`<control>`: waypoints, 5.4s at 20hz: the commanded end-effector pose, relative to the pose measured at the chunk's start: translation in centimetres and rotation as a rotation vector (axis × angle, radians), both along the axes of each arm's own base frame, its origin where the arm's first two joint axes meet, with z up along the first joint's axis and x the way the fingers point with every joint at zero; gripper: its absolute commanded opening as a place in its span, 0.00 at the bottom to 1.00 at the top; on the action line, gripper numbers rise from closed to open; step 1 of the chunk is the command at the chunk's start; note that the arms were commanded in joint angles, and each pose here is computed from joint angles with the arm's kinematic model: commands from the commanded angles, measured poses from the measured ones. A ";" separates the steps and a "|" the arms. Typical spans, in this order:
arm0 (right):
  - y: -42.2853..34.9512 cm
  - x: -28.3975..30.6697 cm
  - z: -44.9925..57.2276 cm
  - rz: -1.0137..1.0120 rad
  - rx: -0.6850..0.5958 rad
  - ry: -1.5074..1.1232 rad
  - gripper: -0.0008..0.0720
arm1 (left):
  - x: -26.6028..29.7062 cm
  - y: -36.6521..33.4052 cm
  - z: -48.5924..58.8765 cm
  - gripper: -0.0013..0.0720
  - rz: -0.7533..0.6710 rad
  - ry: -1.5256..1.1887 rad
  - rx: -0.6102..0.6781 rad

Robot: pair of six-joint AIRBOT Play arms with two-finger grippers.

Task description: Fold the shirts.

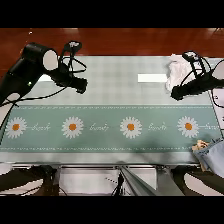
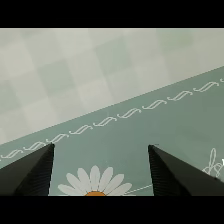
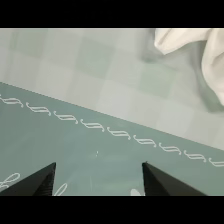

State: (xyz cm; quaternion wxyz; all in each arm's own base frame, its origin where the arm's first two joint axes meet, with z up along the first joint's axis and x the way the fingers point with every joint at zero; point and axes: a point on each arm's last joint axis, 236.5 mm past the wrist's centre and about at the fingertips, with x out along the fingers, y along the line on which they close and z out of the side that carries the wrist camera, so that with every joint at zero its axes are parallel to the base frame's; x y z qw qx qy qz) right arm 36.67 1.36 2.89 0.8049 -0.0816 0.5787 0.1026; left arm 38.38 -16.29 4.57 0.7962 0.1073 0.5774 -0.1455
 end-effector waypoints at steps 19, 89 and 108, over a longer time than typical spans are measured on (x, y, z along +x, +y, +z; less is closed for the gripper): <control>1.1 10.5 6.9 -0.176 0.178 -0.513 0.81 | 1.2 -0.6 0.5 1.00 -0.015 -0.057 -0.019; 13.7 0.6 10.9 0.314 -0.083 -0.260 0.70 | -13.9 3.1 8.7 0.98 -0.047 0.091 -0.052; -1.2 -3.3 -4.3 -0.332 0.393 0.063 0.69 | -23.3 -4.9 -7.2 1.00 0.151 0.497 -0.594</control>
